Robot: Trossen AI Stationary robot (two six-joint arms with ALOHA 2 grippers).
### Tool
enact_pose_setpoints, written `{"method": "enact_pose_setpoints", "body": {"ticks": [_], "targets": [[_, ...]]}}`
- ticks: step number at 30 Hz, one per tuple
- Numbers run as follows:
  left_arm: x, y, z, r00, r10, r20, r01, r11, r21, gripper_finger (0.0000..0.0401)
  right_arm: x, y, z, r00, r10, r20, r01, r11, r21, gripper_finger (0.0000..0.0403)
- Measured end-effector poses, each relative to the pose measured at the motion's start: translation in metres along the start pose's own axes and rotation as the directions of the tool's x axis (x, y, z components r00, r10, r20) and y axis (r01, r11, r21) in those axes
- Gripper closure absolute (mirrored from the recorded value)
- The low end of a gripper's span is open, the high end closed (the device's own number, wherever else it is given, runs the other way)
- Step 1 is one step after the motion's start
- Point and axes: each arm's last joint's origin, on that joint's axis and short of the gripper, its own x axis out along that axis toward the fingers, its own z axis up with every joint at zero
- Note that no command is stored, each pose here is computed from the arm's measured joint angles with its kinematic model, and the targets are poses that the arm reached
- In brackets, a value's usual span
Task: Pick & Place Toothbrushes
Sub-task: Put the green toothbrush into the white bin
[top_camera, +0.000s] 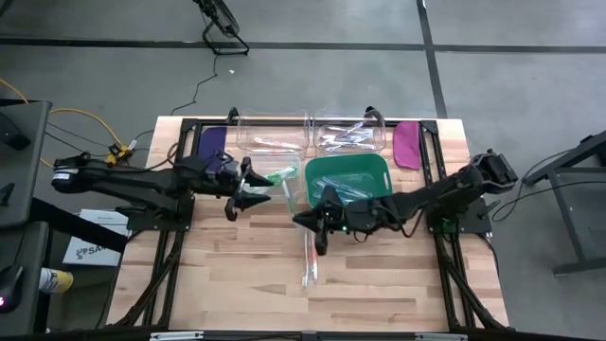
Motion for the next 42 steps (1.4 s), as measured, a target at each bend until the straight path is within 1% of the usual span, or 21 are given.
{"method": "enact_pose_setpoints", "body": {"ticks": [3, 6, 9, 11, 18, 21, 26, 28, 31, 33, 38, 39, 42], "targets": [[0.011, -0.004, -0.004, 0.999, -0.011, 0.032, 0.012, 1.0, -0.016, 0.0147, 0.003, -0.006, 0.003, 1.0, 0.007, -0.01, -0.007, 1.0, -0.002, 0.0399], [0.02, -0.008, -0.008, 0.999, -0.01, 0.049, 0.011, 1.0, -0.022, 0.0134, 0.004, -0.008, 0.004, 1.0, 0.005, -0.01, -0.005, 1.0, -0.017, 0.0399], [0.03, -0.012, -0.009, 0.998, -0.007, 0.063, 0.008, 1.0, -0.027, 0.0132, 0.004, -0.01, 0.005, 1.0, 0.021, -0.021, -0.021, 1.0, -0.018, 0.0399], [0.037, -0.014, -0.007, 0.997, -0.018, 0.073, 0.02, 0.999, -0.028, 0.0132, 0.004, -0.011, 0.003, 0.999, 0.01, -0.035, -0.011, 1.0, -0.024, 0.0399], [0.057, -0.02, 0.008, 0.994, -0.045, 0.095, 0.048, 0.999, -0.023, 0.0132, 0.005, -0.014, 0.0, 0.997, -0.013, -0.071, 0.011, 0.999, -0.033, 0.0399], [0.06, -0.022, 0.013, 0.993, -0.048, 0.109, 0.05, 0.999, -0.015, 0.0132, 0.004, -0.015, -0.002, 0.996, -0.024, -0.089, 0.021, 0.999, -0.034, 0.0399], [0.06, -0.022, 0.013, 0.993, -0.047, 0.106, 0.049, 0.999, -0.016, 0.0136, 0.004, -0.015, -0.003, 0.995, -0.029, -0.096, 0.027, 0.999, -0.02, 0.0399], [0.06, -0.022, 0.013, 0.993, -0.047, 0.106, 0.049, 0.999, -0.019, 0.0151, 0.004, -0.015, -0.003, 0.995, -0.031, -0.1, 0.029, 0.999, -0.022, 0.0399], [0.06, -0.022, 0.013, 0.993, -0.047, 0.106, 0.049, 0.999, -0.019, 0.0194, 0.004, -0.014, -0.004, 0.994, -0.031, -0.106, 0.029, 0.999, -0.025, 0.0399], [0.06, -0.022, 0.013, 0.993, -0.047, 0.105, 0.049, 0.999, -0.019, 0.0232, 0.003, -0.014, -0.005, 0.993, -0.035, -0.115, 0.032, 0.999, -0.028, 0.0399], [0.06, -0.021, 0.013, 0.994, -0.041, 0.099, 0.043, 0.999, -0.02, 0.0349, 0.003, -0.015, -0.007, 0.991, -0.043, -0.131, 0.04, 0.999, -0.028, 0.0399], [0.06, -0.021, 0.012, 0.995, -0.039, 0.095, 0.041, 0.999, -0.019, 0.0358, 0.003, -0.015, -0.007, 0.99, -0.045, -0.131, 0.042, 0.999, -0.028, 0.0399], [0.06, -0.021, 0.011, 0.996, -0.035, 0.079, 0.036, 0.999, -0.017, 0.0357, 0.003, -0.016, -0.008, 0.989, -0.045, -0.137, 0.043, 0.999, -0.021, 0.0399]]}}
